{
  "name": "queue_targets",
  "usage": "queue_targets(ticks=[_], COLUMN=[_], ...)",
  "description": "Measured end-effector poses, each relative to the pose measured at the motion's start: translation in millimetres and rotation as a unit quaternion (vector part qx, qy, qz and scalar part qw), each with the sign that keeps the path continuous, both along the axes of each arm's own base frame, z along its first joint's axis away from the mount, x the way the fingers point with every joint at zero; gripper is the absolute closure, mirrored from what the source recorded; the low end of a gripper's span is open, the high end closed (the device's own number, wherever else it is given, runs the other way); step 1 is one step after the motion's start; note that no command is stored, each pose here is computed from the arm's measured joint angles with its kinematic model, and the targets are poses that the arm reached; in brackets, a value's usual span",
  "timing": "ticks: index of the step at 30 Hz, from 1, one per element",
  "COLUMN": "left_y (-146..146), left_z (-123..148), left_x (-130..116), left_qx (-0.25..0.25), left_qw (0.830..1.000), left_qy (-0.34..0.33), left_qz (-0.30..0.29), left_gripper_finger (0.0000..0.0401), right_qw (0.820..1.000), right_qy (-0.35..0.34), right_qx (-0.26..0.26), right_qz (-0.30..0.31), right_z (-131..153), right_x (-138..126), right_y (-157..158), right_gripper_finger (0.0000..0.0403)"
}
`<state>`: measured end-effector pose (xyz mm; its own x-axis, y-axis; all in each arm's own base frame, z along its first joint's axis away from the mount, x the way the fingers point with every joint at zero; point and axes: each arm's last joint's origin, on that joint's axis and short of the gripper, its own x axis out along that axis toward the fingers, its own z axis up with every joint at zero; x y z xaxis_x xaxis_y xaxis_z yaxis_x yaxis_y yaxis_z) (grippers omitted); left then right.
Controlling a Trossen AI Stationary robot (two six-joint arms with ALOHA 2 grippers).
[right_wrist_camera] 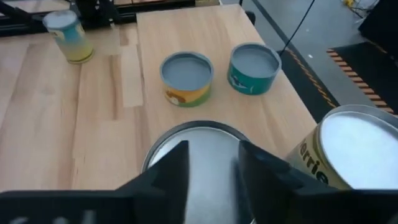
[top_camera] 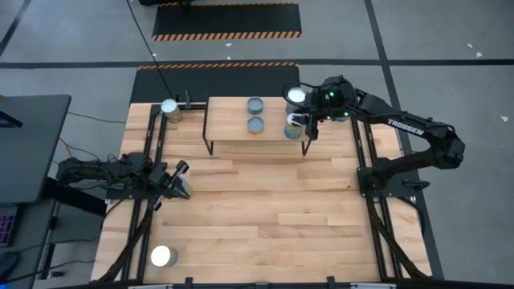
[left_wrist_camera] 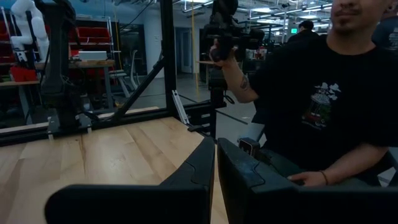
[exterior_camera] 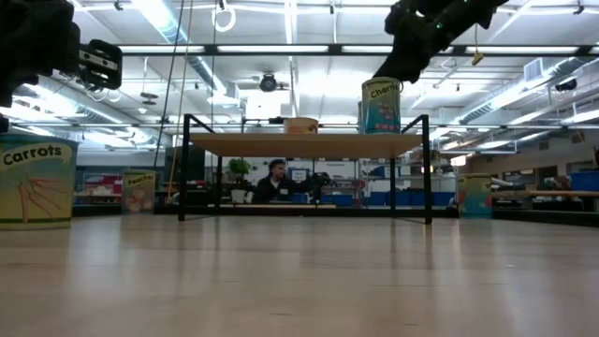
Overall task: Pick and place cans onto a shelf
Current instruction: Put the big blue canned cherries on the shelf aligned with the other big blue canned cherries
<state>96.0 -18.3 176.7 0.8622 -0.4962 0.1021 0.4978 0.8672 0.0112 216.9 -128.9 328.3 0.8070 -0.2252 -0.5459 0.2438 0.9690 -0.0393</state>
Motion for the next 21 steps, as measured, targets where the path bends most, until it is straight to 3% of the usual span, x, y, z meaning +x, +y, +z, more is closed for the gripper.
queue_targets(ticks=[9, 21], left_y=[0.0, 0.0], left_z=[0.1, 0.0], left_x=[0.0, 0.0], left_qx=[0.0, 0.0], left_qw=[1.0, 1.0], left_qy=[0.0, 0.0], left_qz=[0.0, 0.0], left_gripper_finger=[0.0374, 0.0374], right_qw=[1.0, 0.998], right_qy=[0.028, 0.043], right_qx=[-0.007, -0.019], right_qz=[-0.011, -0.03], right_z=[-3.1, -1.2], right_x=[-3.1, -5.3], right_y=[0.4, -0.1], right_gripper_finger=[0.0327, 0.0335])
